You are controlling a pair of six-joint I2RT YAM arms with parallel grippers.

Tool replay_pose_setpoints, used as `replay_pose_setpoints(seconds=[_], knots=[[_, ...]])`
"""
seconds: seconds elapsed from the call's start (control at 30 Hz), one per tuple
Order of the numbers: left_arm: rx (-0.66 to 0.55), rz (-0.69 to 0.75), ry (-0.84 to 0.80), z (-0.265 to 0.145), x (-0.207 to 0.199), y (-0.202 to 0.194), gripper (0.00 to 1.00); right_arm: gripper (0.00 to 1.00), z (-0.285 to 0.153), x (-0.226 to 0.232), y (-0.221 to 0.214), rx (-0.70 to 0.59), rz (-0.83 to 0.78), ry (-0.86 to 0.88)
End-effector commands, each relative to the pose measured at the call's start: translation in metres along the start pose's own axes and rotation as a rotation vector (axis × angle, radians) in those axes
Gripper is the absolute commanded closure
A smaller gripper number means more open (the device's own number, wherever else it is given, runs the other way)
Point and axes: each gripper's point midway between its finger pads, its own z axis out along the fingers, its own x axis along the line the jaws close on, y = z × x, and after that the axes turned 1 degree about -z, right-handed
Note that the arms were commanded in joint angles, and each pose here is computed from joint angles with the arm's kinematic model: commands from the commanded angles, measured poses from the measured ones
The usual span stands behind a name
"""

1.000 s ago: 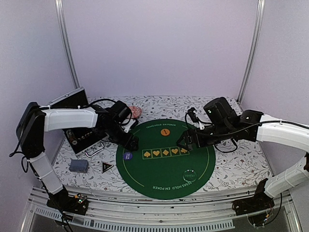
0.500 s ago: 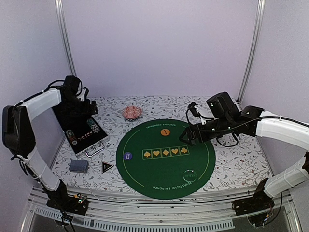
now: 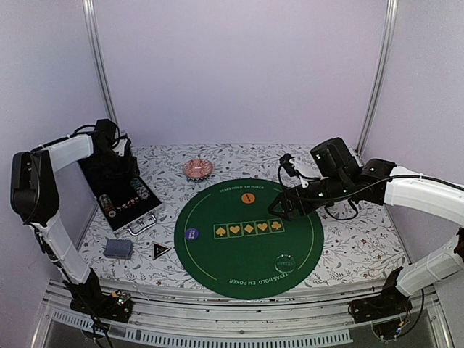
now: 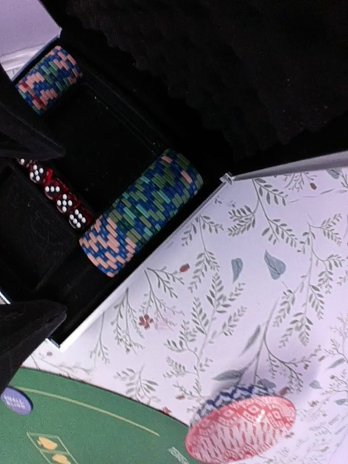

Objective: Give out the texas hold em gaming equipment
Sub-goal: Adjust the poker case at the center of the board.

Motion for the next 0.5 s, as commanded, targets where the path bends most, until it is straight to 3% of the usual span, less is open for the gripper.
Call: replay_pose_setpoints(seconds=[0.0,0.1,0.33,0.47], knots=[[0.022,0.028,0.174,-0.005,0.027,-0.008,0.36,0.01,-0.002,0.004,0.006,-0.012,-0.033,0.024],[0.073,-0.025,0.395,-0.021,0.063,-0.030,0.42,0.01,-0.004,0.003,0.003,-0.013,-0.039,0.022],[0.157,-0.085,0.535,-0.034,0.085,-0.086,0.36,0.01,0.001,0.006,0.003,0.006,-0.071,0.041],[0.187,-0.079,0.534,-0.029,0.084,-0.092,0.32,0.01,0.004,0.007,0.004,0.018,-0.085,0.049]])
